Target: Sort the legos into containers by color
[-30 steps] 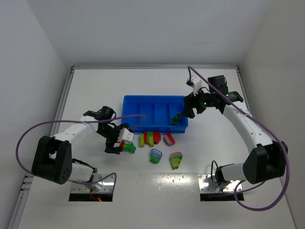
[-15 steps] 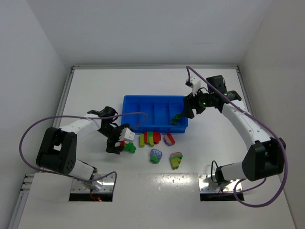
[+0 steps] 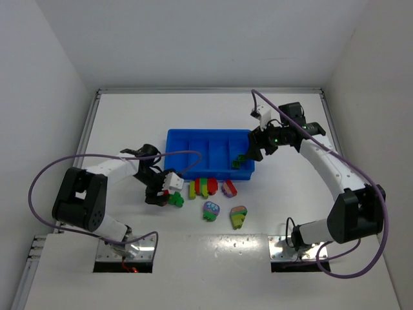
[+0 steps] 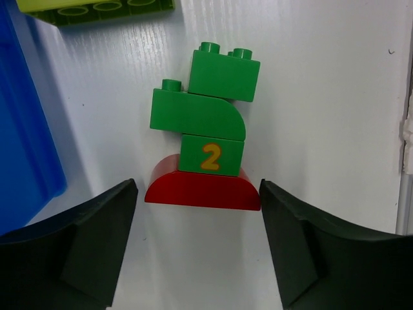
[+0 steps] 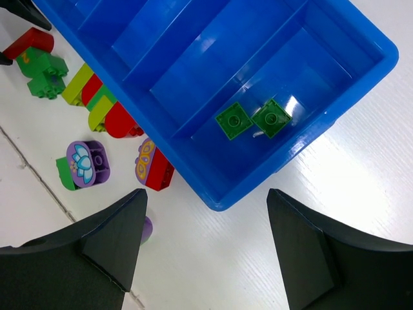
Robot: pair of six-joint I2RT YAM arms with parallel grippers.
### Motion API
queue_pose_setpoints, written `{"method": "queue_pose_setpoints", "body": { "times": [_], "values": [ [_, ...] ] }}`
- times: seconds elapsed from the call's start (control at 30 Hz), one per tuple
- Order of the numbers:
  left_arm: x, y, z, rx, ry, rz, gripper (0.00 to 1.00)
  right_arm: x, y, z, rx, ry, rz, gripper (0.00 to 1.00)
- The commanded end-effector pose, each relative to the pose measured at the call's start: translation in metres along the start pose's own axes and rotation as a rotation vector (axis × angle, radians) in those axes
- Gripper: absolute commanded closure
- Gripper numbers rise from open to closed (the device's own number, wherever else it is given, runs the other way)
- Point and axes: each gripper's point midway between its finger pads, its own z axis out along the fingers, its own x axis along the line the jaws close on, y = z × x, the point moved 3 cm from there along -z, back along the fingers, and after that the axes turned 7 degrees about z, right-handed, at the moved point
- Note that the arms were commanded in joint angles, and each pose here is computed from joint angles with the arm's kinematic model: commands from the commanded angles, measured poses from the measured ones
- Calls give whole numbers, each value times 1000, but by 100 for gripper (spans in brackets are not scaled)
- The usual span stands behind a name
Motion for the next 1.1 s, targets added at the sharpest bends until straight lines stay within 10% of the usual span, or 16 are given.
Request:
{"method": "queue_pose_setpoints", "body": {
  "times": [0.0,0.33,1.07],
  "values": [
    [9,5,1,-16,16,14,20,1,3,1,-15,22,-3,24],
    [6,8,-2,-22,45,-22,62,8,4,-2,-22,55,-3,24],
    [-8,113,-96,-400,434,-154,69,120,11,-15,7,924,223,23]
  ]
}}
